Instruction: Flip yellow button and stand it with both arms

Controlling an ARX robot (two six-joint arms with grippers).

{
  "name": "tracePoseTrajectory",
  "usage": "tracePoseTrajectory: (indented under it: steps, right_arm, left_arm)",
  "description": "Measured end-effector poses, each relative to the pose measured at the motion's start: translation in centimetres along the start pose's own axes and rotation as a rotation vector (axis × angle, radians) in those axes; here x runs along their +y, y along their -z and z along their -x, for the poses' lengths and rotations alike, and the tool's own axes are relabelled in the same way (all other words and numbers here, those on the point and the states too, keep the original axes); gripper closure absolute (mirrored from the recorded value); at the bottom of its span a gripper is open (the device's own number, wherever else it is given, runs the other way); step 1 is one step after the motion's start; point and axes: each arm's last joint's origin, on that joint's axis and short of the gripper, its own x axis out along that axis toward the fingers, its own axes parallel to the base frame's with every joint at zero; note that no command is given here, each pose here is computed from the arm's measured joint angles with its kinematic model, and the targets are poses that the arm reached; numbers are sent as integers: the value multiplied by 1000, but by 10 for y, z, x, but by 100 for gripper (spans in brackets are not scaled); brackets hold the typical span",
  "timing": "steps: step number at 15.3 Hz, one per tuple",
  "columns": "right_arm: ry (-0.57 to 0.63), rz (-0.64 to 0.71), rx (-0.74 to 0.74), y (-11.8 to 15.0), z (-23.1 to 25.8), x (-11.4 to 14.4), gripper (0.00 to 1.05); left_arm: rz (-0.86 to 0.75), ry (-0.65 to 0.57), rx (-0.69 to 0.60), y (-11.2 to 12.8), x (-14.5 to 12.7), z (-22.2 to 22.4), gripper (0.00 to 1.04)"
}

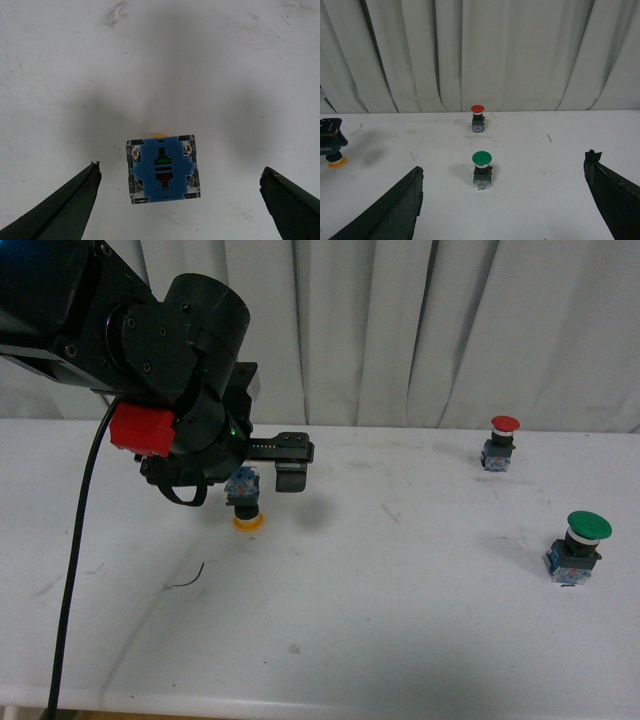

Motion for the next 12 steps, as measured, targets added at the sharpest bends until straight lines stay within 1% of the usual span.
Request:
tracePoseTrajectory:
  steps: [2, 6, 7, 8, 10, 11, 12]
  right_arm:
    - [0, 0, 0, 0, 0, 0, 6]
    - [0, 0, 0, 0, 0, 0, 6]
    - [0, 0, 0, 0, 0, 0, 6]
    - [0, 0, 0, 0, 0, 0, 6]
    - [0, 0, 0, 0, 0, 0, 6]
    - [0, 0, 0, 0, 0, 0, 6]
    - [0, 0, 0, 0, 0, 0, 6]
  left_arm:
    - [-4, -29, -19, -1, 0, -3, 7]
    - [-10, -30, -37, -5, -2, -2, 7]
    - [-12, -25, -33, -5, -3, -2, 11]
    - [-15, -21, -30, -4, -5, -4, 25]
    - [-19, -18, -12, -1, -5, -7, 35]
    - [-20, -18, -5, 0, -5, -8, 48]
    - [-19, -17, -3, 0, -5, -8, 57]
